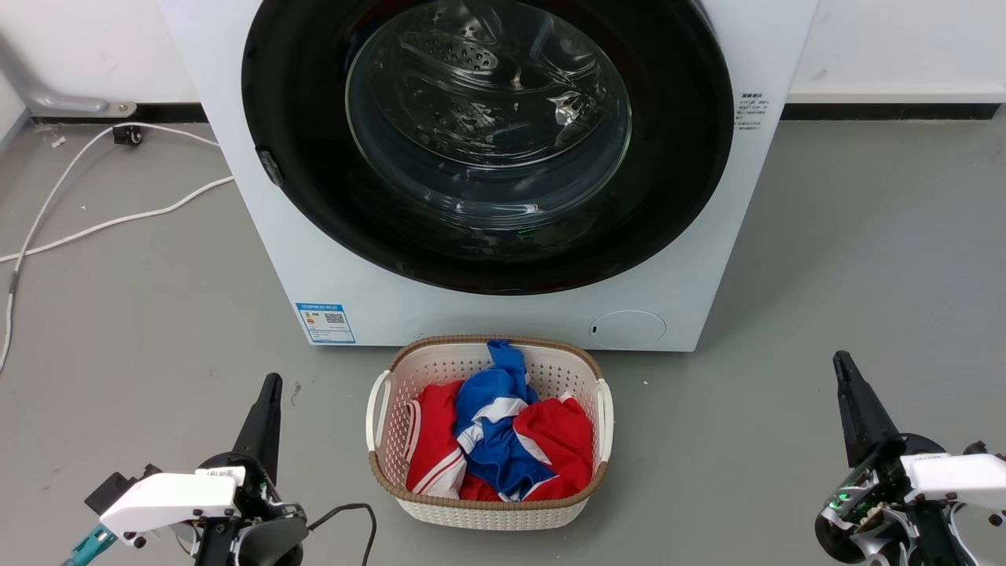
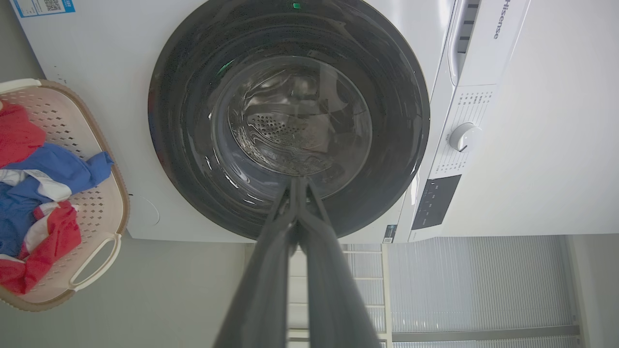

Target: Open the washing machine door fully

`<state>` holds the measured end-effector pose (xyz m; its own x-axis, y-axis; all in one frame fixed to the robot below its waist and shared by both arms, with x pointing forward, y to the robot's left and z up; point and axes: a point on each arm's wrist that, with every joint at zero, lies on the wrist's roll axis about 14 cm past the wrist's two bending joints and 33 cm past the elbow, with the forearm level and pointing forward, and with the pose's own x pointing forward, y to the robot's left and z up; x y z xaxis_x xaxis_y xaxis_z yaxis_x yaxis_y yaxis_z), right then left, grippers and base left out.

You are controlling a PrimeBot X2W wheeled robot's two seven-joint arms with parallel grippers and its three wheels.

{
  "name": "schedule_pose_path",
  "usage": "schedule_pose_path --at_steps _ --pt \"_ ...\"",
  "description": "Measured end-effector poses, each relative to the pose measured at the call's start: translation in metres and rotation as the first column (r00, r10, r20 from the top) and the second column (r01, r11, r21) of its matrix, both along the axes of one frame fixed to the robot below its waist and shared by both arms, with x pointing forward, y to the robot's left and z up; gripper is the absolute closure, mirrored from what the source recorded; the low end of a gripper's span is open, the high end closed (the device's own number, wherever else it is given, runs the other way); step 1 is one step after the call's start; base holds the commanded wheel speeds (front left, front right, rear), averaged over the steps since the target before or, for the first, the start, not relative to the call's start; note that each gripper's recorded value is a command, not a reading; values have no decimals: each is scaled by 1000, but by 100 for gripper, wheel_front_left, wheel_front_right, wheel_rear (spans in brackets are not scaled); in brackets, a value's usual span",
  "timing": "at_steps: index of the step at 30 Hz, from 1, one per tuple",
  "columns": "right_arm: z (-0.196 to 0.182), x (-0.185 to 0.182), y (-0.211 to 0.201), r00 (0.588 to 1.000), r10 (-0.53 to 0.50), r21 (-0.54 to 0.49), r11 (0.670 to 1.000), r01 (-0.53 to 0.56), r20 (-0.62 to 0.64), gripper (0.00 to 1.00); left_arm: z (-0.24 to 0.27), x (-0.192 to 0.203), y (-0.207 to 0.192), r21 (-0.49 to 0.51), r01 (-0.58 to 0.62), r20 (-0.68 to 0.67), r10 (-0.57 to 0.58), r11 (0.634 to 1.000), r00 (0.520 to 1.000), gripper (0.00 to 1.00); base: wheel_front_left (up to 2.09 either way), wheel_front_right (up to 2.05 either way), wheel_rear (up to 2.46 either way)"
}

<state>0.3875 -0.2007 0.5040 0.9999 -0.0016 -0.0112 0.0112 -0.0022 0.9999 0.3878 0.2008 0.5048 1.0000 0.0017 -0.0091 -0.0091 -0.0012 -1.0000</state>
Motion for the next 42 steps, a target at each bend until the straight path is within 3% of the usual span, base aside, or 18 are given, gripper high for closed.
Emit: schedule_pose_path --at_steps 21,22,26,35,42 --pt "0 0 0 1000 0 -4 1000 0 0 100 0 0 0 -2 -2 0 2 1000 1000 100 0 0 0" --pt "-1 -1 0 1000 1 -3 1000 -1 -4 0 -1 -1 0 -3 -2 -4 2 1000 1000 0 0 0 0" --pt "-17 -9 0 999 -5 2 1000 5 -49 0 -16 -7 -3 -10 0 -49 -1 1000 999 0 0 0 0" --pt "-9 -10 2 1000 -20 -9 1000 20 -22 0 -5 -5 -16 6 14 -15 -13 1000 1000 0 0 0 0" --pt "-3 -11 2 999 -33 -78 996 33 -4 0 9 -3 -20 68 10 28 -12 998 1000 0 0 0 0"
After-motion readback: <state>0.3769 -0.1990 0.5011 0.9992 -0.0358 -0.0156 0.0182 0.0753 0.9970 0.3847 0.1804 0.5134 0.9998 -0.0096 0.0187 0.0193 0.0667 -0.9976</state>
